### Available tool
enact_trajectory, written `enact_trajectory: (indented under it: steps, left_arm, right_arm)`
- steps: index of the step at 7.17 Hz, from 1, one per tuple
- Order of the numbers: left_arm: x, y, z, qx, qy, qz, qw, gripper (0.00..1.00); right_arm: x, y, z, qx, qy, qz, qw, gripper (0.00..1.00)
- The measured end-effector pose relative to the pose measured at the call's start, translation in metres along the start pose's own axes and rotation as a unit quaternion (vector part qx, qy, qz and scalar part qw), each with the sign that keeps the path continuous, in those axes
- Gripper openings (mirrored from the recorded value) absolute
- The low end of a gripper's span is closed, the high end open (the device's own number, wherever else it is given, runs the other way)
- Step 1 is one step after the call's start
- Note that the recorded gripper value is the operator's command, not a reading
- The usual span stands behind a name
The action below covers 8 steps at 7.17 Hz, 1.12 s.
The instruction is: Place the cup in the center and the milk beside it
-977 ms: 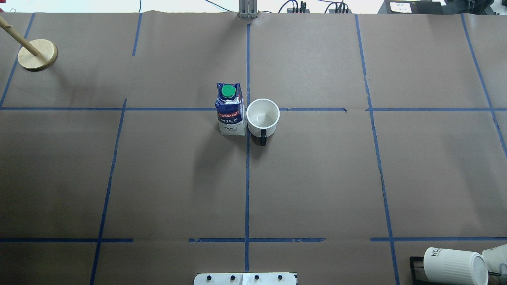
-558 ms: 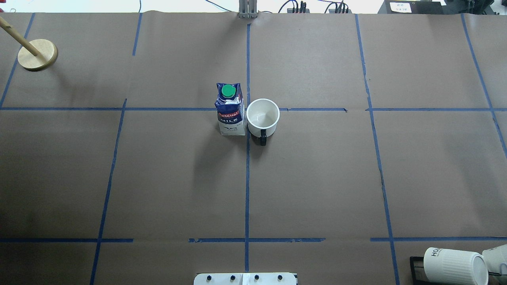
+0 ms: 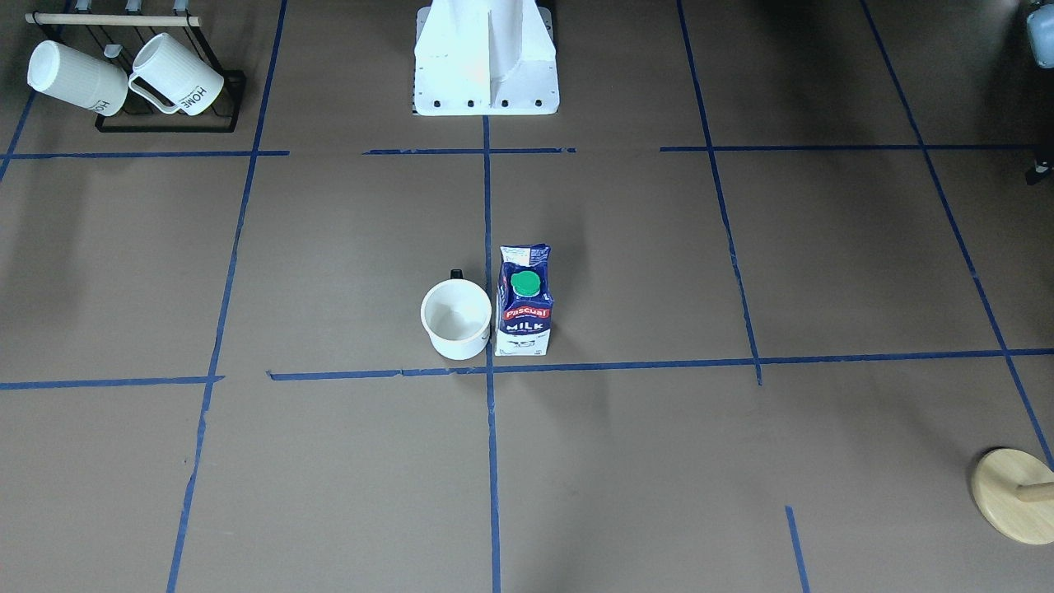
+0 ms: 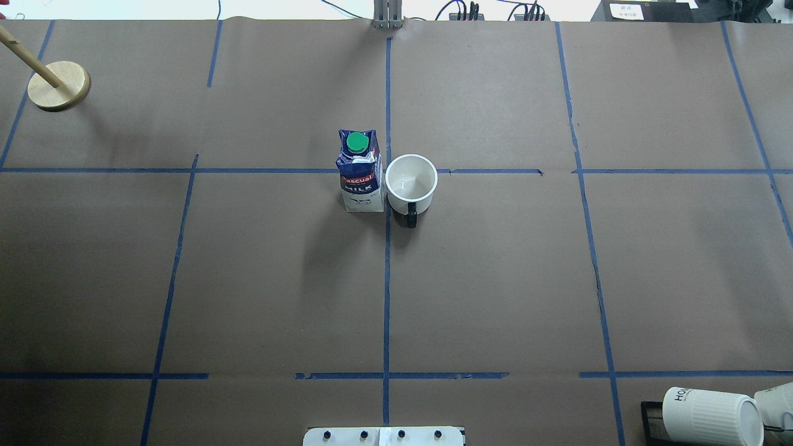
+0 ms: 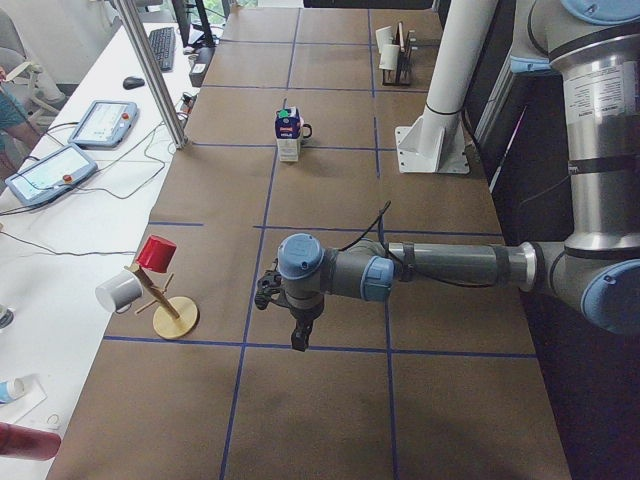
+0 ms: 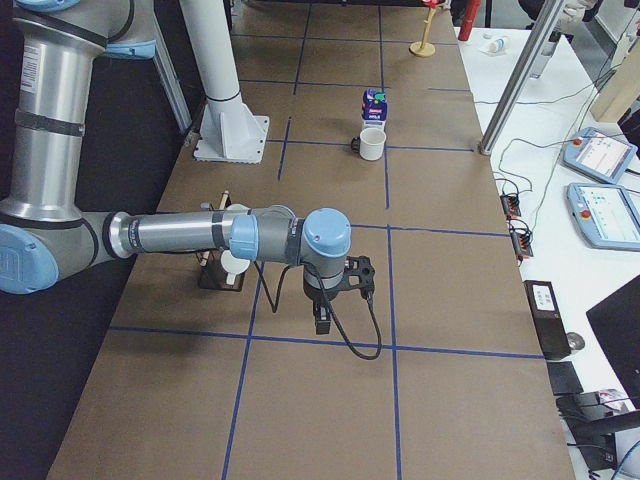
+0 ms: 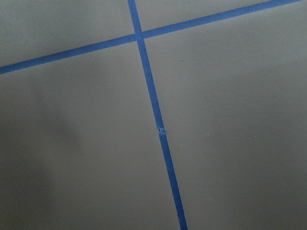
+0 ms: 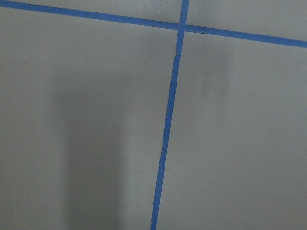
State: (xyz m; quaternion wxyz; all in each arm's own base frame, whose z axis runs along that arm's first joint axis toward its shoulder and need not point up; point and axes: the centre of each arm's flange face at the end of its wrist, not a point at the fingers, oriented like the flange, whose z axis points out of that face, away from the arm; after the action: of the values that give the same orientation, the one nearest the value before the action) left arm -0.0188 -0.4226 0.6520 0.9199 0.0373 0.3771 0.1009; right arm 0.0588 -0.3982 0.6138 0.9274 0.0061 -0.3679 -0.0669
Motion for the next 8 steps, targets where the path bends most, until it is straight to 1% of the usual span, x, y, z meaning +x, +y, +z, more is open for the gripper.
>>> enact_trajectory:
  steps: [3,8]
  left_arm:
    - [-0.0109,0.008,0.007,-0.009,-0.004,-0.012,0.9999,1.0]
    - [-0.0052,0.004,0.0019,-0.002,-0.004,-0.004,1.0,1.0]
  right_arm:
    - [-0.0004,-0.0001,0.0001,0.0,-0.001,0.001,1.0,1.0]
    - [-0.0013,-0.0004,0.0015,-0.001,-0.003,0.0,1.0,1.0]
